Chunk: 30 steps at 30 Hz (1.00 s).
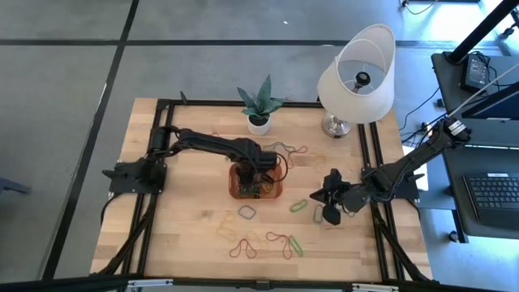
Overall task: Pick and place rubber bands into bin
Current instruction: Put the red rubber band into the orange bin
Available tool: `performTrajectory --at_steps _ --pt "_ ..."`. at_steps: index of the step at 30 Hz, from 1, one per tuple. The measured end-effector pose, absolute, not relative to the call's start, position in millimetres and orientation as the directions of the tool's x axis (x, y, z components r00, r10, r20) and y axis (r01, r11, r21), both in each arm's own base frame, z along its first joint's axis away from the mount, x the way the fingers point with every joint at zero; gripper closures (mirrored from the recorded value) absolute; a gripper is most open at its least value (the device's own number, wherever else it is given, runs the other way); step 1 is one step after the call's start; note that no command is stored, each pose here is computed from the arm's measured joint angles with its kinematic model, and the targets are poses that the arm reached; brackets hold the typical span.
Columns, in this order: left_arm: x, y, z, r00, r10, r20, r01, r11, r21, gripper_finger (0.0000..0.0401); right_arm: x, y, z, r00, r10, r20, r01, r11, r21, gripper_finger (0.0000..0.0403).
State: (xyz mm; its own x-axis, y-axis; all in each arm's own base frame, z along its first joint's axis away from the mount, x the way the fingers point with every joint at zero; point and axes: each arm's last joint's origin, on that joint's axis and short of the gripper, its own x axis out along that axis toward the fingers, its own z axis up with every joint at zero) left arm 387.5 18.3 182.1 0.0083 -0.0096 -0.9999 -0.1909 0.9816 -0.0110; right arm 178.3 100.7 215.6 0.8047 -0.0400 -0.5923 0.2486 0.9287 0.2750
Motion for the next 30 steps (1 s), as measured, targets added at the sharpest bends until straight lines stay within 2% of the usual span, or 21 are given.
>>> performTrajectory --at_steps 6,16,19,23,26,30 --pt "380.0 20.4 208.2 0.070 0.001 -0.998 -0.237 0.971 -0.015 0.0260 175.9 99.1 207.4 0.795 -0.046 -0.605 0.266 0.922 0.279 0.0386" --pt "350.5 17.3 279.9 0.266 0.053 -0.962 -0.270 0.963 -0.022 0.0275 173.1 97.2 195.1 0.794 -0.046 -0.606 0.292 0.903 0.314 0.0386" --pt "337.2 17.4 299.2 0.320 0.095 -0.943 -0.244 0.970 0.014 0.0295 173.6 97.3 195.6 0.798 -0.045 -0.601 0.291 0.902 0.319 0.0386" --pt "314.7 21.6 310.9 0.359 0.131 -0.924 -0.227 0.973 0.050 0.0342 174.1 97.1 196.0 0.801 -0.045 -0.596 0.280 0.909 0.308 0.0386" --pt "293.6 25.9 309.0 0.373 0.142 -0.917 -0.243 0.969 0.051 0.0386 175.4 97.9 197.7 0.813 -0.038 -0.581 0.274 0.905 0.324 0.0386" --pt "266.1 34.6 294.9 0.388 0.159 -0.908 -0.283 0.958 0.047 0.0397 176.3 97.7 198.7 0.822 -0.047 -0.568 0.279 0.902 0.329 0.0386"
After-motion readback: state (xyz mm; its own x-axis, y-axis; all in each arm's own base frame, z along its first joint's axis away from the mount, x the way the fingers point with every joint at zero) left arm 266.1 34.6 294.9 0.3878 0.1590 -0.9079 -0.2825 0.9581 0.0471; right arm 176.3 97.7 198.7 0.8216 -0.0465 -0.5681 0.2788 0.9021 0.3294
